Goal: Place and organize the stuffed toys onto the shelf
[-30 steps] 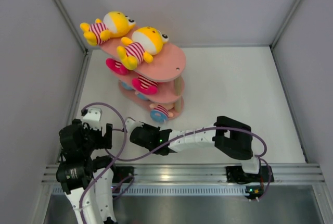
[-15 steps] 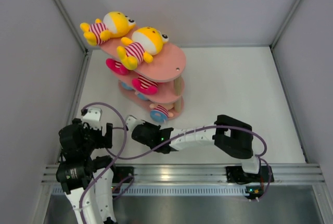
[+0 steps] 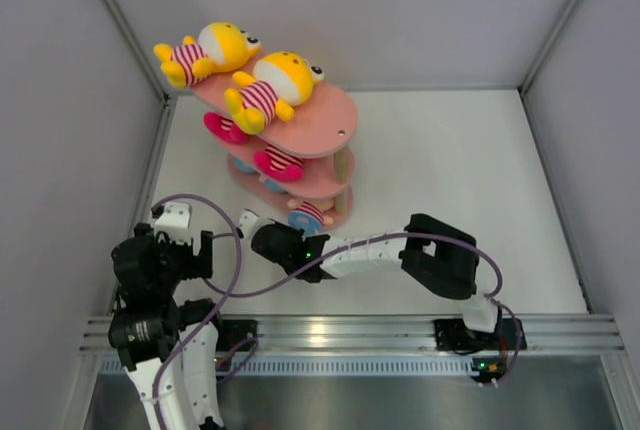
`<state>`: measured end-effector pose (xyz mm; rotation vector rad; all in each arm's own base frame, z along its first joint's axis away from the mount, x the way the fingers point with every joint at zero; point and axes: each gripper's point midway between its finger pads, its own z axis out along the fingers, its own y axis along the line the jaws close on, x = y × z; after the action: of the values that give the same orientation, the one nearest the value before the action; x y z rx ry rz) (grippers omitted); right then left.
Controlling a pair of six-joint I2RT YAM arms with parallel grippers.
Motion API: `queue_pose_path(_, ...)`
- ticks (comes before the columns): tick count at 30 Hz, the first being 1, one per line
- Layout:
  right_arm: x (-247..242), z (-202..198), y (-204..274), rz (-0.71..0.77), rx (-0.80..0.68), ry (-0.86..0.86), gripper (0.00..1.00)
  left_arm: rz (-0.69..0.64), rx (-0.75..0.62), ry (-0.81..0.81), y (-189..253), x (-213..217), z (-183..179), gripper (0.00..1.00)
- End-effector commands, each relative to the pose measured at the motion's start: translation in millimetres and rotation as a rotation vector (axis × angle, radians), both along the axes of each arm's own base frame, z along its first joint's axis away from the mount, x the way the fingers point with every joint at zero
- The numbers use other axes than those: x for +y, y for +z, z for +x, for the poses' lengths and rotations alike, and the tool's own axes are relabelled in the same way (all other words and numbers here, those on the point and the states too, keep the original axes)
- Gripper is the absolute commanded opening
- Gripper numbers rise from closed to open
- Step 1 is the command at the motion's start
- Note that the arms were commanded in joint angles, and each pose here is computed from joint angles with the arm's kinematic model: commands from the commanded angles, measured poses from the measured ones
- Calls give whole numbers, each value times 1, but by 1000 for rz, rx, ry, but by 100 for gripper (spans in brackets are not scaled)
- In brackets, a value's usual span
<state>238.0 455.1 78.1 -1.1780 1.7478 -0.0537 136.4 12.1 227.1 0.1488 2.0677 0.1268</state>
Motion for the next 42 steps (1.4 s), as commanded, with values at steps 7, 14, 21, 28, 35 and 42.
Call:
queue_pose_path(7, -39, 32, 1, -79, -57, -135, 9, 145, -71, 131, 20, 37, 11, 92)
queue_pose_path(14, -57, 22, 6, -89, -62, -143, 9, 145, -87, 162, 28, 40, 10, 92)
queue_pose_path(21, -70, 22, 4, -78, -36, -158, 8, 160, -84, 120, 36, 34, 4, 91)
queue_pose_path(28, -56, 21, 7, -54, -25, -140, 8, 150, -181, -174, 60, -14, 6, 91)
queue_pose_path(35, -49, 18, 5, -24, -2, -130, 24, 164, -189, -440, 67, -48, 9, 98)
queue_pose_path(42, -52, 17, 7, -28, -3, -133, 23, 142, -160, -309, 68, -31, 10, 98)
